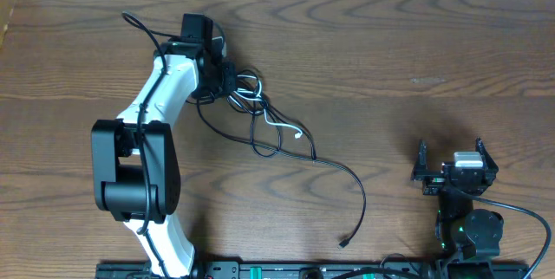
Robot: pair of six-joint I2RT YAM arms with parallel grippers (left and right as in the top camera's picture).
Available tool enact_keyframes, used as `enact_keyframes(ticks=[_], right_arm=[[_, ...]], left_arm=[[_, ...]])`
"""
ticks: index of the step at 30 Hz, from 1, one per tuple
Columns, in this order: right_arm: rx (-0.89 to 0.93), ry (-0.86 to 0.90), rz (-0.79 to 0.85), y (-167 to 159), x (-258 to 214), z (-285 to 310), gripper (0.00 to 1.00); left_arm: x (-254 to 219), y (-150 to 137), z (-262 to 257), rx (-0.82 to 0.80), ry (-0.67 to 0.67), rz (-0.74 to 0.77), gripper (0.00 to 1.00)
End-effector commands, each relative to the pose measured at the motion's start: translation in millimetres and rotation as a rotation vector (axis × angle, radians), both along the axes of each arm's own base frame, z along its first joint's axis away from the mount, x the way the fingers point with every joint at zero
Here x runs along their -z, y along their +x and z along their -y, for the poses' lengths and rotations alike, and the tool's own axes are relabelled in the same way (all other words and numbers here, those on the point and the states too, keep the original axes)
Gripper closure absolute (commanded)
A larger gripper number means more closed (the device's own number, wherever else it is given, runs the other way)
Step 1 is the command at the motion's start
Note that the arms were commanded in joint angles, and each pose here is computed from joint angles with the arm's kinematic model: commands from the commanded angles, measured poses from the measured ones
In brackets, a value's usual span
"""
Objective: Untangle cables
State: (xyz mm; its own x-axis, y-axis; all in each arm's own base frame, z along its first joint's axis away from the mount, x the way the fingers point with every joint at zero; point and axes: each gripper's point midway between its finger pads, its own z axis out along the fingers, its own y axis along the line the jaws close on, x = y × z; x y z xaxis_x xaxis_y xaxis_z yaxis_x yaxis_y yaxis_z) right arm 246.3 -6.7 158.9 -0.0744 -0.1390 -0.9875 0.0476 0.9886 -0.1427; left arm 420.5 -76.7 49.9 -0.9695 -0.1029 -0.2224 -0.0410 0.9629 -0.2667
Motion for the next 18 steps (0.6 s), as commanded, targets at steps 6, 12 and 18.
enact_keyframes(ticks=[6, 12, 18], right_arm=[[0.004, -0.006, 0.001, -0.2, 0.2, 1.3, 0.01], [0.004, -0.007, 0.001, -0.2, 0.2, 1.3, 0.01], [0.004, -0.007, 0.002, -0.2, -0.3, 1.3, 0.01]], left_arm=[[-20.1, -10.5, 37.0, 0.361, -0.148, 0.112, 0.93], [-19.8, -11.0, 36.6, 0.369, -0.144, 0.113, 0.92], [-18.5, -14.5, 35.6, 0.367, -0.141, 0.096, 0.67]])
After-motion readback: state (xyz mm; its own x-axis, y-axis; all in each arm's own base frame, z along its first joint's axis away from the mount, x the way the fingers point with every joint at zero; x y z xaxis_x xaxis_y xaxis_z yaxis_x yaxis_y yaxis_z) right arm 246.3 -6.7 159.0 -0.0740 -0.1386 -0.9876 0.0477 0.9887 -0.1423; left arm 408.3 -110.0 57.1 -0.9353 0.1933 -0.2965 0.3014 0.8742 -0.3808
